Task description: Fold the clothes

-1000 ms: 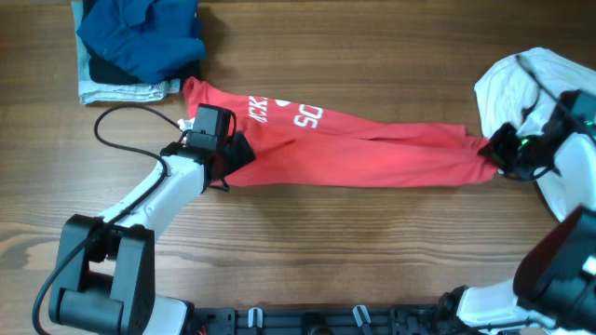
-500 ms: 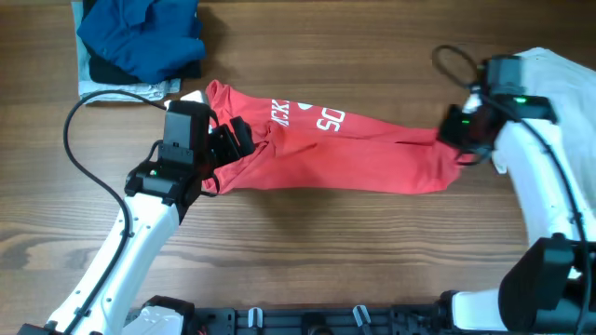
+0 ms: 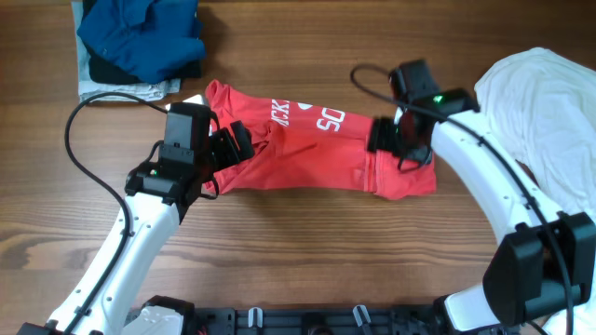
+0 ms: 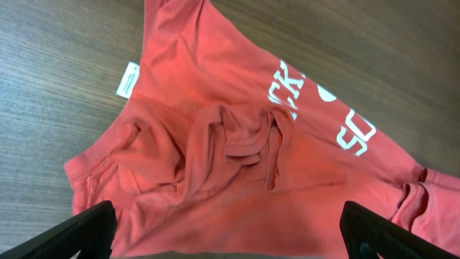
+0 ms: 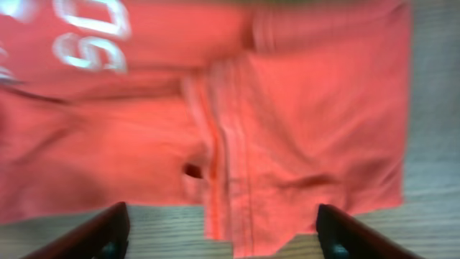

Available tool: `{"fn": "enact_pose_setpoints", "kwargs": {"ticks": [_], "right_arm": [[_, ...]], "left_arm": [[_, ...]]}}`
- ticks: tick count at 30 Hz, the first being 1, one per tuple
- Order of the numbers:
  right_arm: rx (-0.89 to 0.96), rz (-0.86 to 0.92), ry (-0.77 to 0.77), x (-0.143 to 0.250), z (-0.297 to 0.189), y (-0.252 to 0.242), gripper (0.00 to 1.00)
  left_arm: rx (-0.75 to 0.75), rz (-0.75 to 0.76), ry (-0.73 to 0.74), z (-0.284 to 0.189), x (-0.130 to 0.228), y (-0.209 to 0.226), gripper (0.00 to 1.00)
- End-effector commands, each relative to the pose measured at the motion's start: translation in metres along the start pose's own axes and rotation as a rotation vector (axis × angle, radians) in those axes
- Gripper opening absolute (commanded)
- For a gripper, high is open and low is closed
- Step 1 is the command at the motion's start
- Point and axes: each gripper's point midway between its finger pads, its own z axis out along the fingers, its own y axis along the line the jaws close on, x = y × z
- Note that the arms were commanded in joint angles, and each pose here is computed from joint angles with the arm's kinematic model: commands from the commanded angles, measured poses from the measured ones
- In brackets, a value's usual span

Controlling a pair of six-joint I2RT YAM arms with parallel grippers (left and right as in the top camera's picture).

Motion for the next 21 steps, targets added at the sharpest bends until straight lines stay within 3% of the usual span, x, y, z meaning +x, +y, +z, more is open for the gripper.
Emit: {"fn": "enact_pose_setpoints", "kwargs": {"ticks": [1,6,8,9,10,11,17,21], "right_arm": [[-0.052,-0.054,-0.11,-0.034,-0.036,0.004,0.63],[-0.007,-0.119,0.042,-0.016,0.019,-0.003,0.56],[-0.026,-0.115,0.136,-0.003,0.045,0.001,0.4],[-0.015,-0.106,0.187,0.003,0.062,-0.001,0.21],[0.0,-0.081,0.221,0.007,0.074,-0.003,0.1],[0.006,-0.071,0.245,0.01,0.086,-0.004,0.05],[-0.033,-0.061,0.131,-0.024,0.13,0.007,0.06],[-0.03,-0.069,0.068,-0.049,0.114,0.012,0.05]], "left_arm": [[0.005,0.018,0.006,-0.001,-0.001,-0.002,1.0],[0.002,0.018,0.012,-0.001,0.001,-0.001,1.0],[0.001,0.018,0.013,-0.001,0.001,-0.001,1.0],[0.0,0.018,0.015,-0.001,0.001,-0.001,1.0],[-0.001,0.017,0.016,-0.001,0.002,0.0,1.0],[-0.003,0.017,0.019,-0.001,0.002,0.0,1.0],[-0.005,0.017,0.023,-0.001,0.003,0.001,1.0],[-0.012,0.017,0.031,-0.001,0.005,0.002,1.0]]}}
